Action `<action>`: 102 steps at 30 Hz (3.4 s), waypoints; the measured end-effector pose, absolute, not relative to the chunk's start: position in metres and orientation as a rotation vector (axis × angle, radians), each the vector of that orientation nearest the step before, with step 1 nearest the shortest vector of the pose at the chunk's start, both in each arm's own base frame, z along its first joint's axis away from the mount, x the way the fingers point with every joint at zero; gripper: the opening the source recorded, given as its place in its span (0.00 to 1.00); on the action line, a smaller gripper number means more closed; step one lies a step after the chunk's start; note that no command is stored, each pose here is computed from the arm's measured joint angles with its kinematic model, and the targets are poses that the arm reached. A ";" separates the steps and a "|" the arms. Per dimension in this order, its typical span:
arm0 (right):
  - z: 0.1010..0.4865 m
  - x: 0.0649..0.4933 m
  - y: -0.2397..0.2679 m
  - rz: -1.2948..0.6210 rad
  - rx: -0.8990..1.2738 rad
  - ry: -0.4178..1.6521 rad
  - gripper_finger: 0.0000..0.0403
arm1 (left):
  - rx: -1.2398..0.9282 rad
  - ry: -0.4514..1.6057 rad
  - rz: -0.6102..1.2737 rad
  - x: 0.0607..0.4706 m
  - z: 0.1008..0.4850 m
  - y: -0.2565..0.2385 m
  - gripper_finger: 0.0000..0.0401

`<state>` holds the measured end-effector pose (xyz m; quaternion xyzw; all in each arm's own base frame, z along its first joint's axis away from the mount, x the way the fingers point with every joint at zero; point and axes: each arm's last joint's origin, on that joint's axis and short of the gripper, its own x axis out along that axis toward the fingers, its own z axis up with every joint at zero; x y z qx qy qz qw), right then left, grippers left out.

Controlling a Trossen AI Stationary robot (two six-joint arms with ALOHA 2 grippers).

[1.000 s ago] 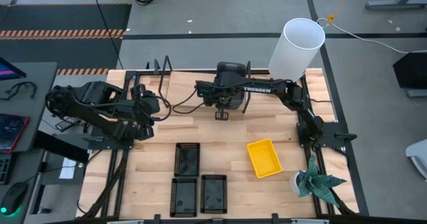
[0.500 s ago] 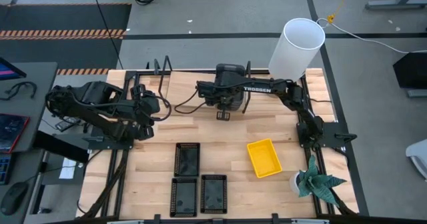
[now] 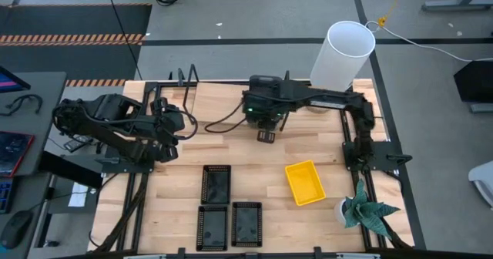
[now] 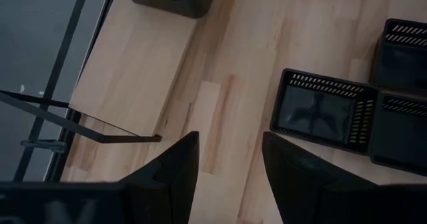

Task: Stack baskets on shelf by color
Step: Stack the bottom left black bin on top of the top black bin

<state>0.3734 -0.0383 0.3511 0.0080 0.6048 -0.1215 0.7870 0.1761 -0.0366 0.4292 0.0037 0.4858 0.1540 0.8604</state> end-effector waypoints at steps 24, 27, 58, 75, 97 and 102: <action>0.349 0.343 0.075 -0.150 -0.238 0.628 0.24 | 0.129 1.116 0.272 0.189 0.378 -0.062 0.43; 0.340 0.337 0.081 -0.174 -0.238 0.556 0.24 | 0.147 1.171 0.267 0.192 0.359 -0.063 0.43; 0.319 0.246 0.083 -0.262 -0.186 0.182 0.24 | -0.306 1.115 -0.006 0.238 0.263 -0.098 0.43; 0.320 0.244 0.082 -0.262 -0.186 0.148 0.24 | -0.323 1.233 -0.208 0.268 0.230 -0.154 0.43; 0.320 0.245 0.077 -0.281 -0.180 0.147 0.24 | -0.261 1.336 -0.365 0.257 0.220 -0.263 0.43; 0.321 0.246 0.074 -0.292 -0.172 0.138 0.24 | -0.262 1.299 -0.367 0.257 0.224 -0.269 0.43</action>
